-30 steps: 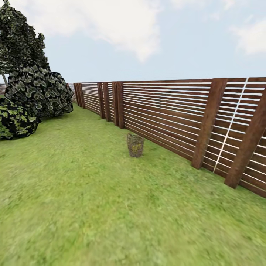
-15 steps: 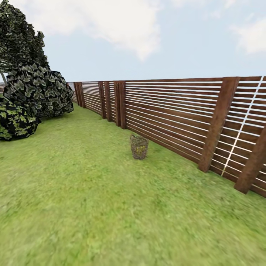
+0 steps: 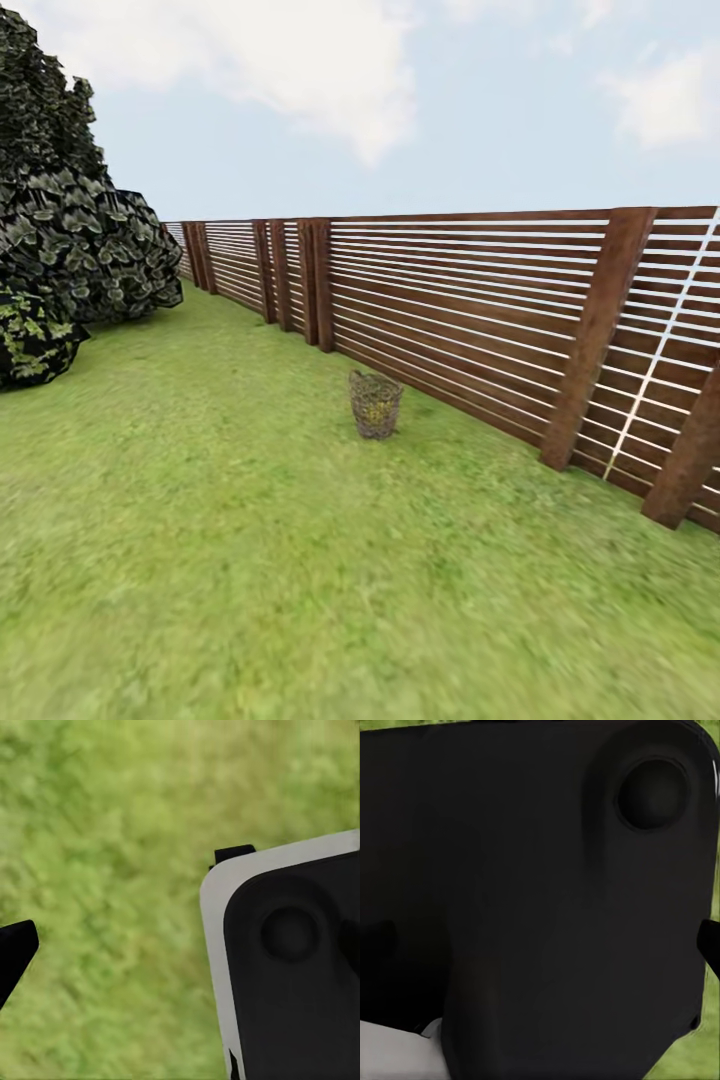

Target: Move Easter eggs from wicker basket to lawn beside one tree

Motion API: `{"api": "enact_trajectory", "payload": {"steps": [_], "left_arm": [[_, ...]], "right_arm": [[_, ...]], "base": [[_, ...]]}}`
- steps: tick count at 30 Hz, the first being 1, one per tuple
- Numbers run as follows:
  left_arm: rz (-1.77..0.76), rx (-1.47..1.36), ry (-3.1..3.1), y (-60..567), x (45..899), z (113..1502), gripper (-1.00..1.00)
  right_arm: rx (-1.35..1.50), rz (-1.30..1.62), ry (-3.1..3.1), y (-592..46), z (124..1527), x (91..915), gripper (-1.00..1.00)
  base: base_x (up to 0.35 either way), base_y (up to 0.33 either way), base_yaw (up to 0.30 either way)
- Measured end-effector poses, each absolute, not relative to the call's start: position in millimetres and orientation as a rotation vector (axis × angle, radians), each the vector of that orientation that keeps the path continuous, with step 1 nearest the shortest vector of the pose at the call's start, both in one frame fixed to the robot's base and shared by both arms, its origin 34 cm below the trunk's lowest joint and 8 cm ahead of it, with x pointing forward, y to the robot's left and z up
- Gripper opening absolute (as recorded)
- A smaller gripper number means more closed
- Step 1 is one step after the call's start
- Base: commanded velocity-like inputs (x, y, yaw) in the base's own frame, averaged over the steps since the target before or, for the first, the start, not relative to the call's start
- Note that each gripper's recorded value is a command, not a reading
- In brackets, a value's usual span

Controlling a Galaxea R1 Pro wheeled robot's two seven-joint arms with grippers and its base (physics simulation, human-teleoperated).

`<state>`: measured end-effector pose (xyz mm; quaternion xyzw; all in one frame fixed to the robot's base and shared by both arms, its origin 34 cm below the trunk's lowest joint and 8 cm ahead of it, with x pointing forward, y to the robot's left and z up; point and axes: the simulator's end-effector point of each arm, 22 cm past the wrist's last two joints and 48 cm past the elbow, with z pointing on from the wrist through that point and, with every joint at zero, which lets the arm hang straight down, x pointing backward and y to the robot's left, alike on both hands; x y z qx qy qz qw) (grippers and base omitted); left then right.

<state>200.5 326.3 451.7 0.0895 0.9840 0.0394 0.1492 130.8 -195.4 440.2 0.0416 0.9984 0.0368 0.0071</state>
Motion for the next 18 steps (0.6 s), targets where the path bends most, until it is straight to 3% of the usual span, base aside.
{"api": "enact_trajectory", "payload": {"steps": [18], "left_arm": [[0.114,0.257,2.828,326.4,200.6,451.8,1.0]], "right_arm": [[0.13,0.114,3.124,-195.9,440.2,130.3,1.0]], "base": [[0.254,0.23,-0.014]]}}
